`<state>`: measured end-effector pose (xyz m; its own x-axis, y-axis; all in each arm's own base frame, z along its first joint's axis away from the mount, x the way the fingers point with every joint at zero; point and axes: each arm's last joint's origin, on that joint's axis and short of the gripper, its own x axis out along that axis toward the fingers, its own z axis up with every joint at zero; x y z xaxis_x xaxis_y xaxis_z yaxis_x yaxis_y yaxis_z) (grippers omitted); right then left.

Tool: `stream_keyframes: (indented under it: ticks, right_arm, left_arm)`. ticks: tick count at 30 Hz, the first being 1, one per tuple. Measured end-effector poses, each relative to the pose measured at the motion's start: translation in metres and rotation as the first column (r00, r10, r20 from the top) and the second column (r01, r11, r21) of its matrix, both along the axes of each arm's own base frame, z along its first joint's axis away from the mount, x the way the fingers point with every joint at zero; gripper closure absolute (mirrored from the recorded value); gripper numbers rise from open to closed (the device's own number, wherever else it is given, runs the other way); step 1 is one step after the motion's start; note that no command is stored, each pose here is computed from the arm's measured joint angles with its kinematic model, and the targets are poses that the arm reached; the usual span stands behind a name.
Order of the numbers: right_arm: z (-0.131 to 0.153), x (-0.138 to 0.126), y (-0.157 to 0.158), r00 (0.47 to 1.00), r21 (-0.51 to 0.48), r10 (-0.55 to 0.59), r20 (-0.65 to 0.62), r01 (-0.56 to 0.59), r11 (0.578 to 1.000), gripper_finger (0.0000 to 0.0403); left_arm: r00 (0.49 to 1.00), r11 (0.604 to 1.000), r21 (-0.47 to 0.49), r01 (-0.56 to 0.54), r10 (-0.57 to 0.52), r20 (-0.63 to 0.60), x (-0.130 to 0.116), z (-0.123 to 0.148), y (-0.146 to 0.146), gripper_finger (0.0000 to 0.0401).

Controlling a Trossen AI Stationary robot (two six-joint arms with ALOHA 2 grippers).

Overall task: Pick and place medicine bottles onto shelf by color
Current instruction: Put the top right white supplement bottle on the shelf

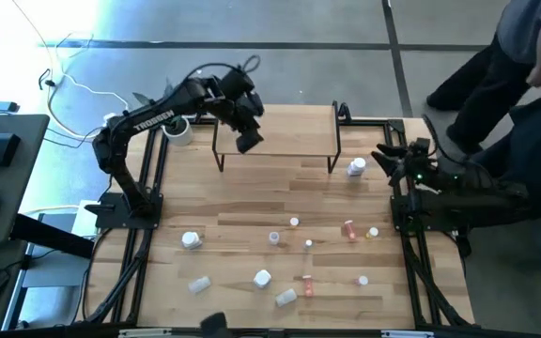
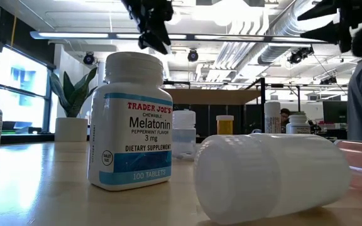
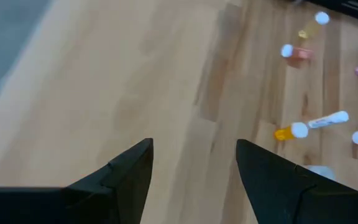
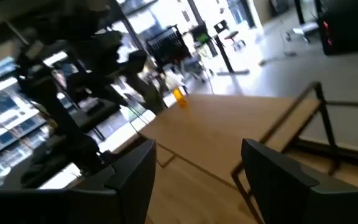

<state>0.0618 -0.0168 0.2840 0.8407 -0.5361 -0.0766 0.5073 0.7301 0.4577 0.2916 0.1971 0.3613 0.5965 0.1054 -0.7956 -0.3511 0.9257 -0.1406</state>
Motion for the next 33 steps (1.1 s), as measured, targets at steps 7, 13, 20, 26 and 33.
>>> stream_keyframes:
  ticks: [7, 13, 20, 26, 33]
  right_arm:
    - [0.02, 0.003, -0.001, 0.992, 0.001, -0.019, -0.125, 0.019, 1.0, 0.0175]
    - [0.032, 0.005, -0.002, 0.975, -0.008, -0.056, -0.215, 0.055, 0.998, 0.0175]
    - [0.045, 0.006, -0.004, 0.944, -0.041, -0.136, -0.299, 0.129, 0.991, 0.0175]
    - [0.06, 0.006, -0.005, 0.921, -0.082, -0.2, -0.335, 0.183, 0.98, 0.0175]
    - [0.086, 0.004, -0.006, 0.906, -0.17, -0.251, -0.342, 0.203, 0.964, 0.0172]
  left_arm:
    - [0.998, 0.997, -0.038, 0.065, -0.065, 0.003, 0.022, -0.023, -0.027, 0.0183]
    - [0.994, 0.989, -0.099, 0.11, -0.107, 0.033, 0.033, -0.033, -0.048, 0.0183]
    - [0.987, 0.989, -0.095, 0.114, -0.102, 0.12, 0.03, -0.035, -0.069, 0.0183]
    - [0.974, 0.99, -0.098, 0.098, -0.075, 0.212, 0.018, -0.035, -0.084, 0.0183]
    - [0.967, 0.992, -0.098, 0.078, -0.051, 0.25, -0.001, -0.041, -0.101, 0.0183]
